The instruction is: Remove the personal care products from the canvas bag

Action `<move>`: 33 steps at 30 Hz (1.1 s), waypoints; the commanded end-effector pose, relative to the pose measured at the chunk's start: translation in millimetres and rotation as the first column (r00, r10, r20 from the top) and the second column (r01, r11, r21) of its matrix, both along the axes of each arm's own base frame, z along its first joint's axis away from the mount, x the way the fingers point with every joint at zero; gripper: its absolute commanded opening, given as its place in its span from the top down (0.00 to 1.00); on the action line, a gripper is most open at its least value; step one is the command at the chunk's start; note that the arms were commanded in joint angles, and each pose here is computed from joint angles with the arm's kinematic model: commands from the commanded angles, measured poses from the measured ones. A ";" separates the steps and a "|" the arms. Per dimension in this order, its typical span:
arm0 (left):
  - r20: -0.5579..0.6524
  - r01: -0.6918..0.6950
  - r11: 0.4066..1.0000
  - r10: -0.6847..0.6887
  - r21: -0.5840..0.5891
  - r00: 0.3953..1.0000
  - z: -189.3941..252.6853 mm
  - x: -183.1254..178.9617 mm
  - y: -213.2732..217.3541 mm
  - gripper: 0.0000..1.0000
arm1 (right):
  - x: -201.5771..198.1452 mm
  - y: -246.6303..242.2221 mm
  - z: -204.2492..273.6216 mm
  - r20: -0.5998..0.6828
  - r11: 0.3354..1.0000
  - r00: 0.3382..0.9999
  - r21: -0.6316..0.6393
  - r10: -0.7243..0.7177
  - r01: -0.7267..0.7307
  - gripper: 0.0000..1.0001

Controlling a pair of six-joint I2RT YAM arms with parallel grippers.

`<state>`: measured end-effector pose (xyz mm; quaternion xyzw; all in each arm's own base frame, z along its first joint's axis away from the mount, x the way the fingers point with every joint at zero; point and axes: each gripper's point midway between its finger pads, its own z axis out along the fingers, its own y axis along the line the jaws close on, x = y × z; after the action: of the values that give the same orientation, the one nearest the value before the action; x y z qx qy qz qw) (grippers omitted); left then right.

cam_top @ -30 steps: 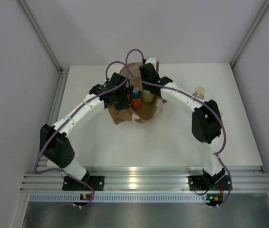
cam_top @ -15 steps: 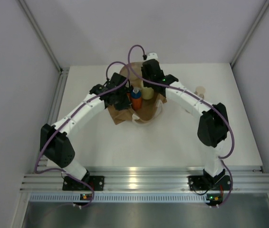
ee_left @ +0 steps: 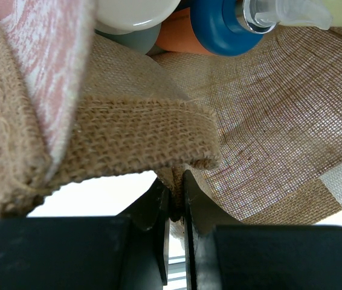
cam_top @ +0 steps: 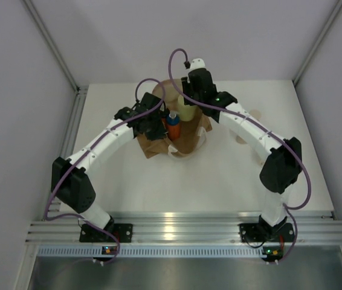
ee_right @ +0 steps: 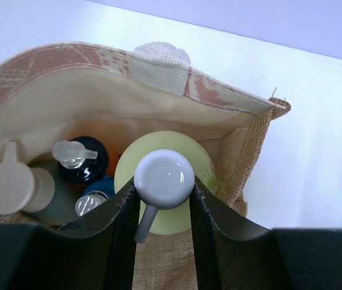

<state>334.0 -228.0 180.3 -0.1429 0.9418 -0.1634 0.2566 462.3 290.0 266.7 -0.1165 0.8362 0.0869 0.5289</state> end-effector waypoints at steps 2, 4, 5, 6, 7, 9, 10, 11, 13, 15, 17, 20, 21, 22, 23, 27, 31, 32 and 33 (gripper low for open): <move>-0.059 0.013 0.999 -0.011 0.037 0.998 -15.1 -6.3 4.9 1.00 | -17.5 3.3 162.4 0.327 0.967 0.945 0.232 0.025 -0.106 1.00; -0.061 0.014 0.999 -0.012 0.037 0.998 -15.7 -6.4 4.6 1.00 | -22.3 2.0 175.2 0.341 0.963 0.940 0.242 0.031 -0.119 1.00; -0.062 0.013 0.999 -0.010 0.036 0.998 -15.6 -6.4 4.6 1.00 | -25.4 2.2 184.5 0.354 0.959 0.934 0.249 0.039 -0.135 1.00; -0.060 0.014 0.999 -0.012 0.035 0.998 -15.1 -6.8 4.1 1.00 | -27.4 1.7 188.9 0.359 0.957 0.933 0.253 0.042 -0.140 1.00; -0.060 0.013 0.999 -0.010 0.035 0.998 -15.5 -6.1 4.4 1.00 | -30.1 1.3 191.3 0.356 0.957 0.933 0.252 0.049 -0.147 1.00; -0.061 0.012 0.999 -0.010 0.037 0.998 -15.7 -6.2 4.8 1.00 | -36.8 1.6 201.0 0.370 0.953 0.927 0.254 0.063 -0.167 1.00; -0.059 0.012 0.999 -0.010 0.038 0.998 -15.5 -6.1 4.3 1.00 | -41.2 -0.5 207.8 0.380 0.950 0.923 0.260 0.063 -0.172 1.00; -0.062 0.012 0.999 -0.009 0.038 0.998 -16.2 -6.1 4.8 1.00 | -43.8 -0.5 211.2 0.387 0.948 0.920 0.262 0.067 -0.180 1.00; -0.064 0.012 0.999 -0.009 0.043 0.998 -18.0 -6.3 5.6 1.00 | -51.4 -3.4 223.3 0.407 0.944 0.911 0.269 0.071 -0.194 1.00; -0.062 0.012 0.999 -0.009 0.042 0.998 -16.8 -6.4 5.7 1.00 | -56.3 -6.3 232.0 0.423 0.940 0.903 0.273 0.075 -0.205 1.00; -0.061 0.009 0.999 -0.007 0.043 0.998 -16.9 -6.0 6.4 1.00 | -65.0 -11.3 244.9 0.444 0.934 0.893 0.283 0.074 -0.217 1.00; -0.062 0.007 0.999 -0.004 0.048 0.998 -18.0 -5.7 7.2 1.00 | -75.8 -18.0 259.3 0.464 0.928 0.883 0.292 0.073 -0.231 1.00; -0.063 0.007 0.999 -0.004 0.049 0.998 -18.6 -5.3 7.7 1.00 | -79.4 -20.3 264.2 0.468 0.926 0.881 0.297 0.072 -0.233 1.00; -0.064 0.008 0.999 -0.005 0.050 0.998 -19.2 -5.6 7.2 1.00 | -85.1 -24.4 271.8 0.477 0.923 0.876 0.304 0.069 -0.238 1.00; -0.063 0.007 0.999 -0.004 0.049 0.998 -19.1 -5.0 7.5 1.00 | -89.7 -26.7 277.7 0.485 0.919 0.871 0.307 0.071 -0.246 1.00; -0.061 0.001 0.999 0.002 0.046 0.998 -17.4 -5.4 8.3 1.00 | -104.0 -45.5 290.8 0.496 0.921 0.868 0.322 0.034 -0.220 1.00; -0.053 -0.004 0.999 0.006 0.043 0.999 -14.5 -5.4 9.6 1.00 | -118.7 -70.4 304.4 0.505 0.919 0.863 0.347 -0.016 -0.186 1.00; -0.053 -0.002 0.999 0.004 0.042 0.999 -13.9 -5.7 9.5 1.00 | -119.9 -75.1 303.4 0.497 0.923 0.867 0.345 -0.027 -0.169 1.00; -0.052 -0.001 0.999 0.003 0.044 0.999 -14.0 -5.5 9.8 1.00 | -121.7 -80.3 304.9 0.499 0.926 0.866 0.343 -0.036 -0.159 1.00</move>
<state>334.4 -227.3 180.3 -0.1440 0.9416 -0.1631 0.2569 377.7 251.4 458.7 -0.1201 0.7393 0.1874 0.6355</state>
